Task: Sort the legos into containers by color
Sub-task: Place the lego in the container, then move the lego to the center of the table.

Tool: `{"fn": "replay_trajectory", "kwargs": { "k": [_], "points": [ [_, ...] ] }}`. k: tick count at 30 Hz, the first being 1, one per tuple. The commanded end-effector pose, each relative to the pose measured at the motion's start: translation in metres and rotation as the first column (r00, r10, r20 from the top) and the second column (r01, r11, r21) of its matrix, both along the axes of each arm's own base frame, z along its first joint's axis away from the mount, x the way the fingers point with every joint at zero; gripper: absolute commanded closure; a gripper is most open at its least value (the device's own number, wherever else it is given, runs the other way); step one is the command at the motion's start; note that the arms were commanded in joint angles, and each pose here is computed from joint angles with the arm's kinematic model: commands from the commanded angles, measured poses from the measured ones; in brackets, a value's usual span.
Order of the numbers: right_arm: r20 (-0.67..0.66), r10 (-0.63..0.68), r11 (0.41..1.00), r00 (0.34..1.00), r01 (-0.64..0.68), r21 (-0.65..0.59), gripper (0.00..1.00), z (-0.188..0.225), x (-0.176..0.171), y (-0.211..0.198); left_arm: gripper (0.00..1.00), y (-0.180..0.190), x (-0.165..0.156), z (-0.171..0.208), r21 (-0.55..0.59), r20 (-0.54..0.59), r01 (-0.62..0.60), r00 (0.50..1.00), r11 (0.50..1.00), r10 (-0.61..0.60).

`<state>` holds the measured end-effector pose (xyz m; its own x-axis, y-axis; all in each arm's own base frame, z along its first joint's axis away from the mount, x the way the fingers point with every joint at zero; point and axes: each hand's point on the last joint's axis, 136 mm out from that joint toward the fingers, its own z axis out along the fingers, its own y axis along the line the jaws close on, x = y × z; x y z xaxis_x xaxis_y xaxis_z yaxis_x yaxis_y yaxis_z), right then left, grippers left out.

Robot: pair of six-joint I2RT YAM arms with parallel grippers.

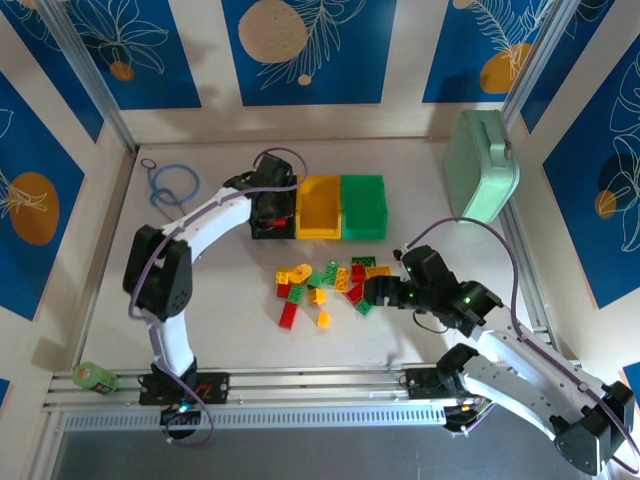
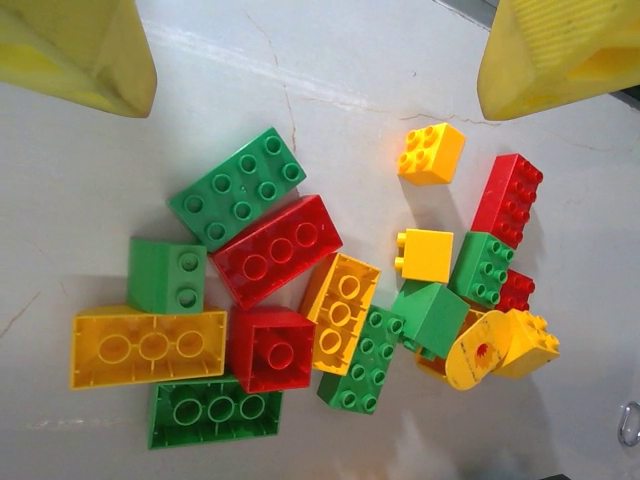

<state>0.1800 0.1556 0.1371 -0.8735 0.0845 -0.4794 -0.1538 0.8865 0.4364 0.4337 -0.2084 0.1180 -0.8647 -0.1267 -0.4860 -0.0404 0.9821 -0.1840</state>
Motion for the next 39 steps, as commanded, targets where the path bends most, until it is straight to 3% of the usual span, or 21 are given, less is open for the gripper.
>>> {"fn": "replay_trajectory", "kwargs": {
  "k": [1, 8, 9, 11, 13, 17, 24, 34, 39],
  "points": [
    [0.010, -0.007, 1.000, 1.000, 0.007, -0.008, 0.16, 0.009, -0.005, -0.006, 0.73, 0.003, 0.009, -0.009, 0.024, -0.067, 0.043, 0.997, 0.999, -0.041],
    [0.013, -0.006, 1.000, 1.000, 0.006, 0.004, 0.16, 0.012, -0.008, -0.006, 0.69, 0.006, 0.030, -0.014, 0.056, -0.072, 0.046, 0.997, 0.997, -0.041],
    [0.011, -0.004, 1.000, 1.000, 0.004, 0.006, 0.16, 0.012, -0.008, -0.006, 0.67, 0.007, 0.032, -0.013, 0.057, -0.072, 0.044, 0.997, 0.997, -0.040],
    [0.012, 0.001, 1.000, 1.000, -0.001, 0.010, 0.16, 0.013, -0.009, -0.005, 0.49, 0.006, 0.032, -0.007, 0.049, -0.078, 0.048, 0.996, 0.998, -0.044],
    [0.014, 0.001, 1.000, 1.000, -0.001, 0.009, 0.16, 0.014, -0.009, -0.006, 0.38, 0.004, 0.027, 0.003, 0.042, -0.061, 0.051, 0.997, 0.998, -0.048],
    [0.023, 0.004, 1.000, 1.000, -0.004, 0.018, 0.16, 0.018, -0.007, -0.004, 0.33, 0.007, 0.013, 0.025, 0.035, -0.005, 0.039, 0.999, 0.999, -0.039],
    [0.025, 0.010, 1.000, 1.000, -0.010, 0.029, 0.16, 0.018, -0.005, 0.000, 0.33, 0.009, -0.045, 0.037, 0.068, 0.047, 0.075, 0.996, 0.995, -0.078],
    [-0.002, 0.030, 0.999, 1.000, -0.030, 0.033, 0.16, 0.010, -0.001, 0.010, 0.34, -0.009, -0.162, 0.000, 0.020, -0.009, 0.195, 0.981, 0.981, -0.195],
    [-0.013, 0.037, 0.998, 0.999, -0.037, 0.044, 0.16, 0.006, 0.001, 0.017, 0.37, -0.012, -0.197, -0.017, -0.010, -0.032, 0.216, 0.976, 0.976, -0.216]
  ]
}}
